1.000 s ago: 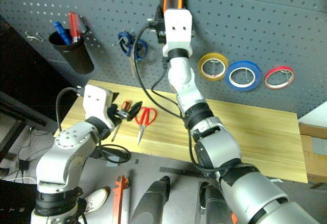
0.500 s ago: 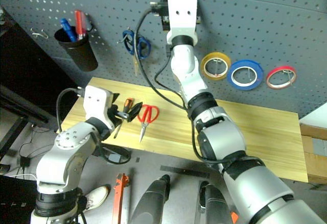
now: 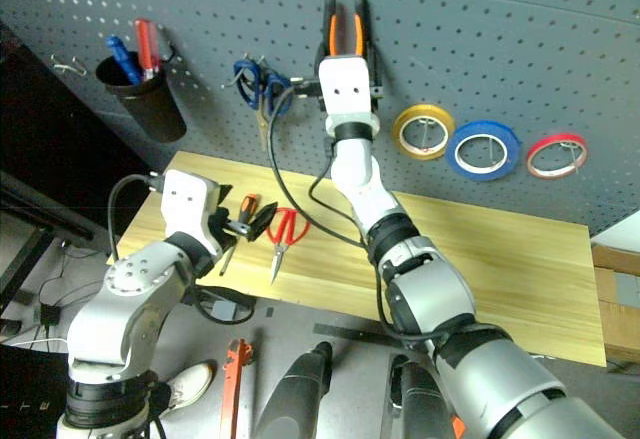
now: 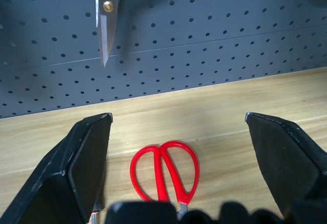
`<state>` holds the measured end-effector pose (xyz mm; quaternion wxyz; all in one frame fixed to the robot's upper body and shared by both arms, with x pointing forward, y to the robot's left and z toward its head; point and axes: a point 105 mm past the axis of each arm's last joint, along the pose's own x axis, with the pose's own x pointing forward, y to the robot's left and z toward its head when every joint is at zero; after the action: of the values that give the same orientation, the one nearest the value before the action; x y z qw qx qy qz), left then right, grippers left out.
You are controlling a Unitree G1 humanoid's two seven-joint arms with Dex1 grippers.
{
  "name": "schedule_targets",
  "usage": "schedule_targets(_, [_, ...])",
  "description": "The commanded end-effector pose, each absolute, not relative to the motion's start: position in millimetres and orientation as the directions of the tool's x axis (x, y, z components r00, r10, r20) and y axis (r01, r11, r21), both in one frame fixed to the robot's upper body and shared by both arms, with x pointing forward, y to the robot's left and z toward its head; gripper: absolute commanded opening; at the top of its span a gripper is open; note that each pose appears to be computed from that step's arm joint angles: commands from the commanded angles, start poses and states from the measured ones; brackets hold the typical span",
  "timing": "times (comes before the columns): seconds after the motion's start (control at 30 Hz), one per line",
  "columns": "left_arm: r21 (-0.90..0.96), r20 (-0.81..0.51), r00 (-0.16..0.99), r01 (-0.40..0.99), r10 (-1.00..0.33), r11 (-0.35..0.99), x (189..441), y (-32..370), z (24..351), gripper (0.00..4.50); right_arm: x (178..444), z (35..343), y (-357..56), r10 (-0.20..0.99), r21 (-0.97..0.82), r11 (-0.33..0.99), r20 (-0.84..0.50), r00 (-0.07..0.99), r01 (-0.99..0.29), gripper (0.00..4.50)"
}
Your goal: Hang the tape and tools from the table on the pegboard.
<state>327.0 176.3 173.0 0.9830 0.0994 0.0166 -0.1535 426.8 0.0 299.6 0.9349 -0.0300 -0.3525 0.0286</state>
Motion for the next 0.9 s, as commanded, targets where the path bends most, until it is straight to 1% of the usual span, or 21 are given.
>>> schedule_targets(0.03, [0.212, -0.009, 0.955, 0.293, -0.297, 0.932, 322, 177, 187, 4.50, 431, 302, -9, 0.047, -0.049, 0.999, 0.645, 0.763, -0.020, 2.80])
schedule_targets(0.17, [0.202, -0.003, 0.953, 0.298, -0.303, 0.933, 325, 173, 186, 4.50, 433, 302, -9, 0.060, -0.058, 0.998, 0.633, 0.772, -0.030, 2.80])
schedule_targets(0.23, [0.200, 0.001, 0.952, 0.299, -0.306, 0.933, 326, 172, 186, 4.50, 433, 303, -9, 0.078, -0.058, 0.997, 0.633, 0.770, -0.053, 3.52])
schedule_targets(0.3, [0.199, 0.002, 0.952, 0.299, -0.306, 0.933, 327, 172, 185, 4.50, 432, 303, -9, 0.090, -0.059, 0.996, 0.636, 0.766, -0.068, 4.00])
schedule_targets(0.33, [0.199, 0.003, 0.952, 0.299, -0.306, 0.933, 327, 172, 185, 4.50, 432, 303, -11, 0.091, -0.058, 0.996, 0.638, 0.765, -0.070, 4.38])
schedule_targets(0.37, [0.196, 0.004, 0.952, 0.300, -0.306, 0.934, 328, 171, 184, 4.50, 432, 303, -14, 0.089, -0.057, 0.996, 0.640, 0.764, -0.068, 4.45])
schedule_targets(0.4, [0.194, 0.006, 0.952, 0.300, -0.307, 0.934, 328, 171, 184, 4.50, 432, 302, -18, 0.083, -0.053, 0.997, 0.640, 0.764, -0.065, 4.45])
schedule_targets(0.47, [0.185, 0.009, 0.951, 0.302, -0.309, 0.935, 329, 170, 182, 4.50, 430, 298, -26, 0.091, -0.025, 0.995, 0.636, 0.766, -0.097, 4.45])
schedule_targets(0.57, [0.166, 0.012, 0.954, 0.293, -0.299, 0.942, 330, 169, 178, 4.50, 425, 289, -31, 0.146, -0.042, 0.987, 0.618, 0.773, -0.153, 4.45])
schedule_targets(0.73, [0.145, 0.006, 0.961, 0.273, -0.277, 0.951, 334, 168, 169, 4.50, 398, 279, -40, 0.264, -0.081, 0.960, 0.572, 0.776, -0.267, 4.45])
schedule_targets(0.87, [0.128, -0.005, 0.965, 0.262, -0.263, 0.957, 334, 165, 163, 4.50, 372, 279, -39, 0.370, -0.119, 0.923, 0.527, 0.765, -0.365, 4.45])
schedule_targets(0.9, [0.115, -0.017, 0.969, 0.247, -0.246, 0.962, 335, 165, 158, 4.50, 363, 276, -36, 0.434, -0.168, 0.897, 0.506, 0.745, -0.409, 4.45])
